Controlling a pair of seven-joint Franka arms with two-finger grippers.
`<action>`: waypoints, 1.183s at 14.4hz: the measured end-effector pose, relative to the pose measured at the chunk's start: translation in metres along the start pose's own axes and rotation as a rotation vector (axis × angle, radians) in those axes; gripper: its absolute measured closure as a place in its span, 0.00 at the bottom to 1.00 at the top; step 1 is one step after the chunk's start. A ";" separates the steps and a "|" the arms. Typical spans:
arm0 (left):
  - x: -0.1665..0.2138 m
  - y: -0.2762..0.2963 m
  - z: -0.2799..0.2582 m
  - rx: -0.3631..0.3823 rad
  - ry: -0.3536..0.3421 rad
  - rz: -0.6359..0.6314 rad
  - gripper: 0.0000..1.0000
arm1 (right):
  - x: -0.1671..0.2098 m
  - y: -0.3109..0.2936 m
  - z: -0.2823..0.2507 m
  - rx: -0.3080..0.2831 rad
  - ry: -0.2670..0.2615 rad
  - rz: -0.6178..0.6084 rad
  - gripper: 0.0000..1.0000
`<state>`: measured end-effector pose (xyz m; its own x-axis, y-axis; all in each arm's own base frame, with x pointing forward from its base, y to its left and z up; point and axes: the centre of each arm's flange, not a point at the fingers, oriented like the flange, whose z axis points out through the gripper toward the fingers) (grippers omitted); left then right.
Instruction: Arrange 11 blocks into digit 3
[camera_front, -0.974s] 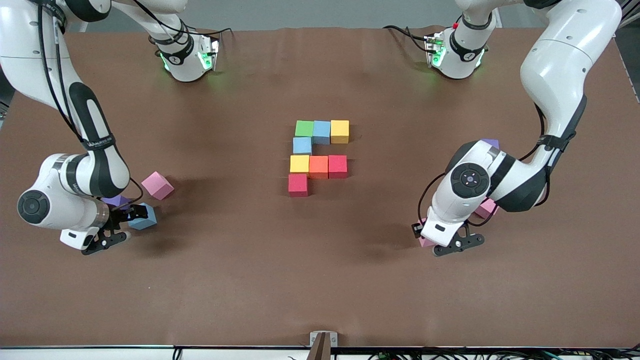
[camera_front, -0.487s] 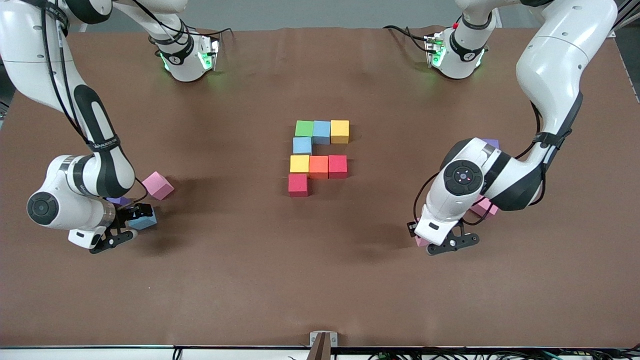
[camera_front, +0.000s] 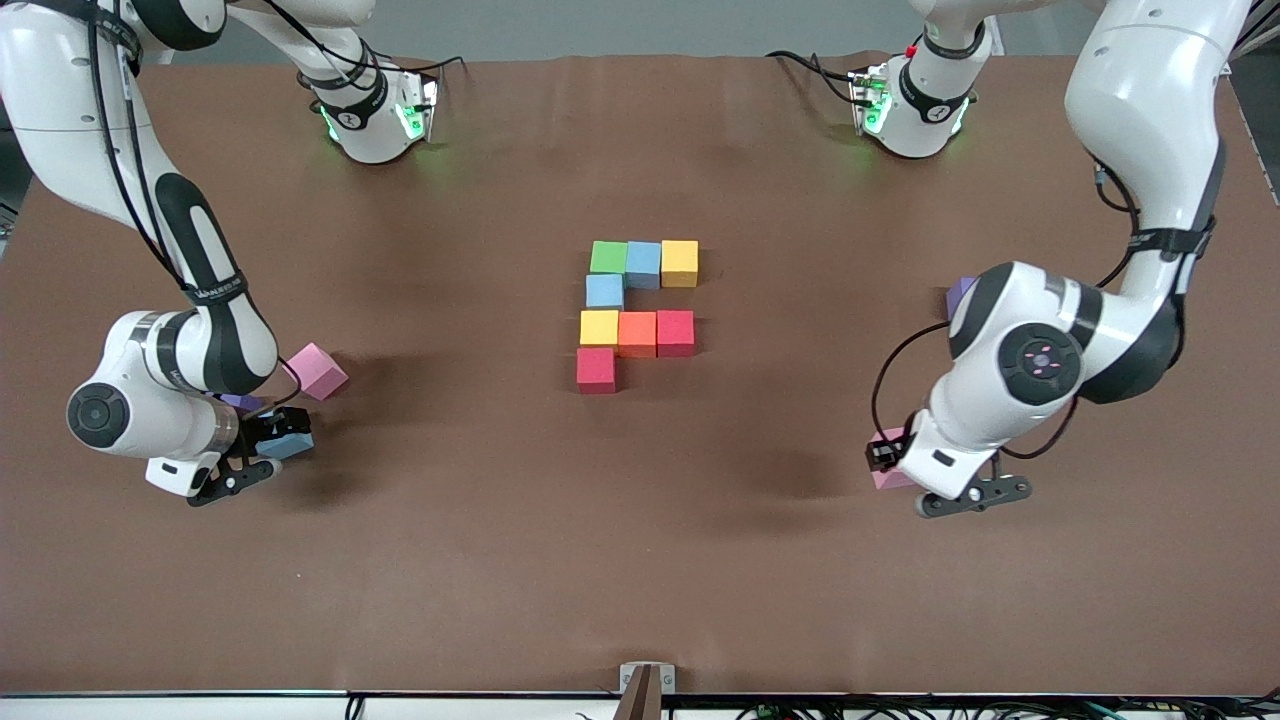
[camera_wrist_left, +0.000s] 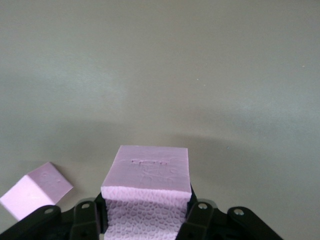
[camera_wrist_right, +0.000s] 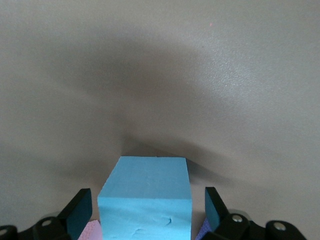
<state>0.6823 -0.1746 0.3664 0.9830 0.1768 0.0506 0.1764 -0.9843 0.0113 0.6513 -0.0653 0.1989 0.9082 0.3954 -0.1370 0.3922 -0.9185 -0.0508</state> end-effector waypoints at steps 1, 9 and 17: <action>0.000 -0.006 -0.008 0.001 -0.006 -0.001 0.46 | 0.000 0.000 0.002 0.002 -0.003 0.000 0.04; -0.026 -0.057 -0.052 0.036 -0.031 0.117 0.46 | -0.005 -0.002 0.014 0.008 -0.013 0.000 0.16; -0.051 -0.084 -0.070 0.006 -0.112 0.151 0.46 | -0.001 -0.003 0.012 -0.004 0.010 -0.003 0.09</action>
<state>0.6136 -0.1004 0.4328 0.9978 0.0264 -0.0602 0.0268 -0.9996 0.0057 0.6473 -0.0635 0.1878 0.9083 0.3986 -0.1267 0.3959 -0.9171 -0.0472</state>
